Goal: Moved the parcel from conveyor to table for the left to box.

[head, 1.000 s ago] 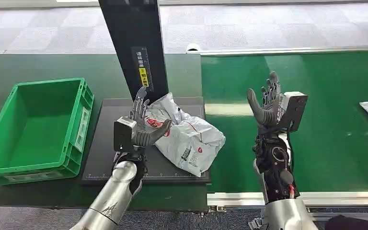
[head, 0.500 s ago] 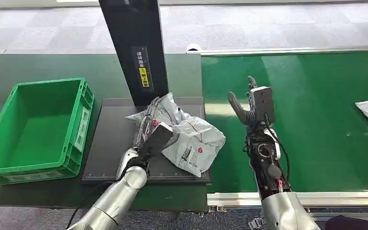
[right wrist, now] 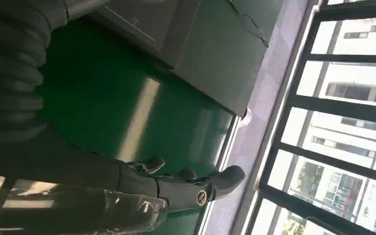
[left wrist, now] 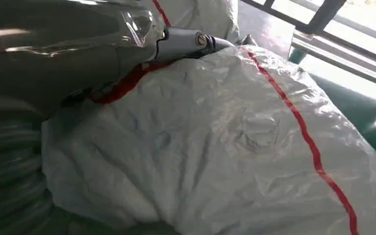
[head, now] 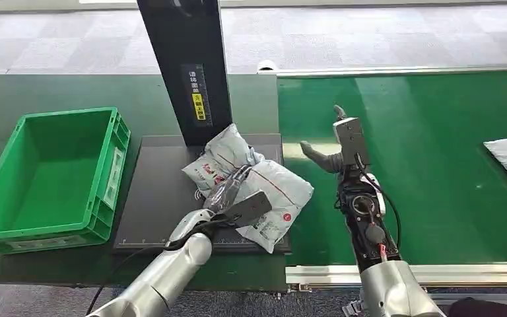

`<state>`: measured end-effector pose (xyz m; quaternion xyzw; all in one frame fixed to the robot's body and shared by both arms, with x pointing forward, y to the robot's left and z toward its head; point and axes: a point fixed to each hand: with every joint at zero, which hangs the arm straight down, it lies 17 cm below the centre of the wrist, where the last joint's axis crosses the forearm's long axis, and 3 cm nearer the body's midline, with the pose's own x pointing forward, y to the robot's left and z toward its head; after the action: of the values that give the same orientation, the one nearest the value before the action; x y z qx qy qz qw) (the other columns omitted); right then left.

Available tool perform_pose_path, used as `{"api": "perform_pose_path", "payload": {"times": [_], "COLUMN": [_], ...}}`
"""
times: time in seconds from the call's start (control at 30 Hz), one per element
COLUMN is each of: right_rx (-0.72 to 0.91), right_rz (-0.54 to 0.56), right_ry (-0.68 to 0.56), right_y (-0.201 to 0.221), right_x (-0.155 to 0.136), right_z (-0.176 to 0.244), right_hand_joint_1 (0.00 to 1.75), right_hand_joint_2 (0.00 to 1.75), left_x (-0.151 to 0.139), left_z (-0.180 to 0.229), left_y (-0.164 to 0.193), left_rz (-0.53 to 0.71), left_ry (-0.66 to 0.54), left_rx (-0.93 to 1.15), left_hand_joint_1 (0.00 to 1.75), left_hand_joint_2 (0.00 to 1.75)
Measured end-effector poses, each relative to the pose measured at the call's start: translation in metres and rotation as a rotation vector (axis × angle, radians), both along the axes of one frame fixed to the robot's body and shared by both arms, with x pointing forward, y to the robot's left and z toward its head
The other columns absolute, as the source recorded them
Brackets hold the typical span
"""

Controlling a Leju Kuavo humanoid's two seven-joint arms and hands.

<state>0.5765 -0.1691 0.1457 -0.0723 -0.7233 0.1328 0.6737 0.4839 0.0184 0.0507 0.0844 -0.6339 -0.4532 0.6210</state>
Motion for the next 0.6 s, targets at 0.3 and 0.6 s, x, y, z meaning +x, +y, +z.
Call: {"api": "perform_pose_path", "payload": {"times": [0.3,0.6], "right_rx": [0.121,0.272], "right_rz": [0.043,0.037], "right_ry": [-0.070,-0.046], "right_y": [0.002,-0.009], "right_x": [-0.004,-0.005], "right_z": [0.016,0.014], "right_hand_joint_1": [0.00,0.00], "right_hand_joint_2": [1.75,1.75], "left_x": [0.005,0.019], "left_z": [0.010,0.035], "left_y": [-0.001,0.015], "left_rz": [0.001,0.109], "left_ry": [-0.035,-0.135], "left_rx": [-0.017,-0.118], "left_hand_joint_1": [1.75,1.75], "left_hand_joint_2": [1.75,1.75]}}
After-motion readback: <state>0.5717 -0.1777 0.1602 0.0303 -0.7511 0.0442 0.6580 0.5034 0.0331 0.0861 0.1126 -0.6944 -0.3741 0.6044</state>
